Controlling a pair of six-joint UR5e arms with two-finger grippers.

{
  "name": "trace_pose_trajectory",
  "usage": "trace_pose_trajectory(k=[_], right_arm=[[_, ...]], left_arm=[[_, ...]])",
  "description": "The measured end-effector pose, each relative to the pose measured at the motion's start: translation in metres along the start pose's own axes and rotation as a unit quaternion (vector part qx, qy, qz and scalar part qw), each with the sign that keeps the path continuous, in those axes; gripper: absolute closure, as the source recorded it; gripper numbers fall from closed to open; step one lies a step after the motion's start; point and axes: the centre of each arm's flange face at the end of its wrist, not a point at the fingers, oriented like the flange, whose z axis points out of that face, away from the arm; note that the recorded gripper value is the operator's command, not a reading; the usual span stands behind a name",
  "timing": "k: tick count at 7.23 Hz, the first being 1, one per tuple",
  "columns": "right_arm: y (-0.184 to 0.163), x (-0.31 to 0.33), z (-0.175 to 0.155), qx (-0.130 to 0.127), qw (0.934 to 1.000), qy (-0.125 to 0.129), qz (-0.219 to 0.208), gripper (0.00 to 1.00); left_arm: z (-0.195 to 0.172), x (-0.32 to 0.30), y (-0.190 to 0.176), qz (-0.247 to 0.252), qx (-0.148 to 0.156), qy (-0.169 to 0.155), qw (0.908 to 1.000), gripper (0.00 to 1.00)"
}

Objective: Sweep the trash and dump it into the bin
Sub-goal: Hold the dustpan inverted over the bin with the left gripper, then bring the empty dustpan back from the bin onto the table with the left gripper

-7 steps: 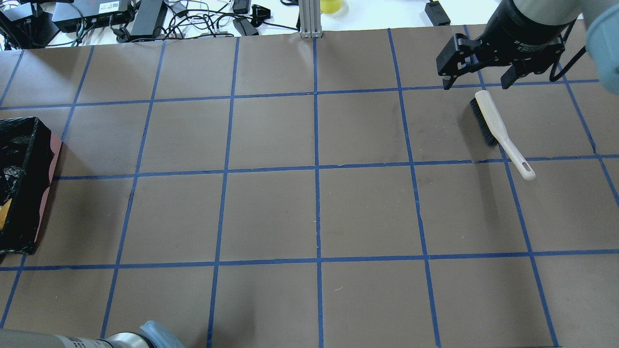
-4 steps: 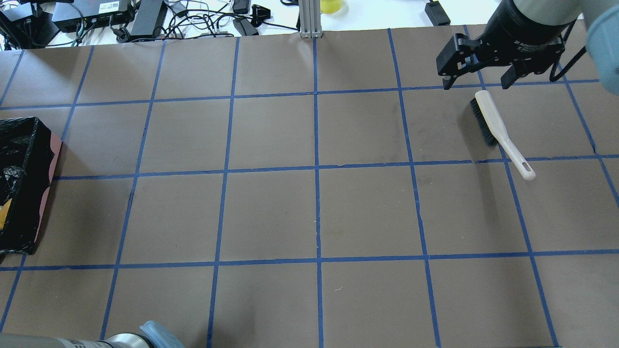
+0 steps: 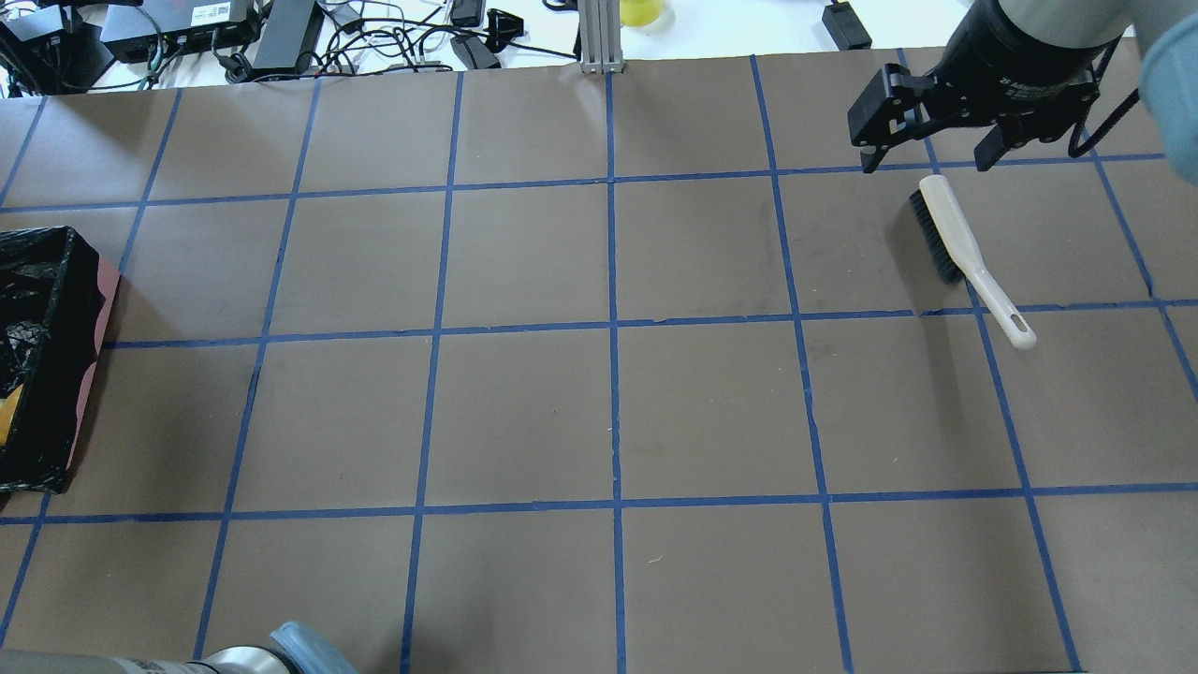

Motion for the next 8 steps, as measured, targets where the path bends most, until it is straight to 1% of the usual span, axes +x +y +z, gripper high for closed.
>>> trace_pose_trajectory(k=[1, 2, 3, 4, 5, 6, 7, 8], right_arm=[[0.000, 0.000, 0.000, 0.000, 1.0000, 0.000, 0.000, 0.00], [0.000, 0.000, 0.000, 0.000, 1.0000, -0.001, 0.000, 0.00], [0.001, 0.000, 0.000, 0.000, 1.0000, -0.002, 0.000, 0.00], [0.001, 0.000, 0.000, 0.000, 1.0000, -0.002, 0.000, 0.00], [0.001, 0.000, 0.000, 0.000, 1.0000, -0.002, 0.000, 0.00], [0.001, -0.001, 0.000, 0.000, 1.0000, -0.003, 0.000, 0.00], [0.001, -0.001, 0.000, 0.000, 1.0000, -0.004, 0.000, 0.00], [0.001, -0.001, 0.000, -0.001, 1.0000, -0.005, 0.000, 0.00]], left_arm=[[0.000, 0.000, 0.000, 0.000, 0.001, 0.000, 1.0000, 1.00], [0.004, -0.001, 0.001, 0.005, 0.021, -0.003, 0.9998, 1.00], [0.014, -0.002, 0.007, 0.014, 0.059, -0.008, 0.9981, 1.00], [0.030, -0.004, 0.022, 0.024, 0.119, -0.017, 0.9925, 1.00], [0.047, -0.006, 0.042, 0.031, 0.194, -0.029, 0.9801, 1.00], [0.060, -0.009, 0.060, 0.028, 0.267, -0.036, 0.9627, 1.00], [0.069, -0.012, 0.068, 0.015, 0.318, -0.040, 0.9471, 1.00], [0.072, -0.017, 0.069, -0.011, 0.366, -0.042, 0.9296, 1.00]])
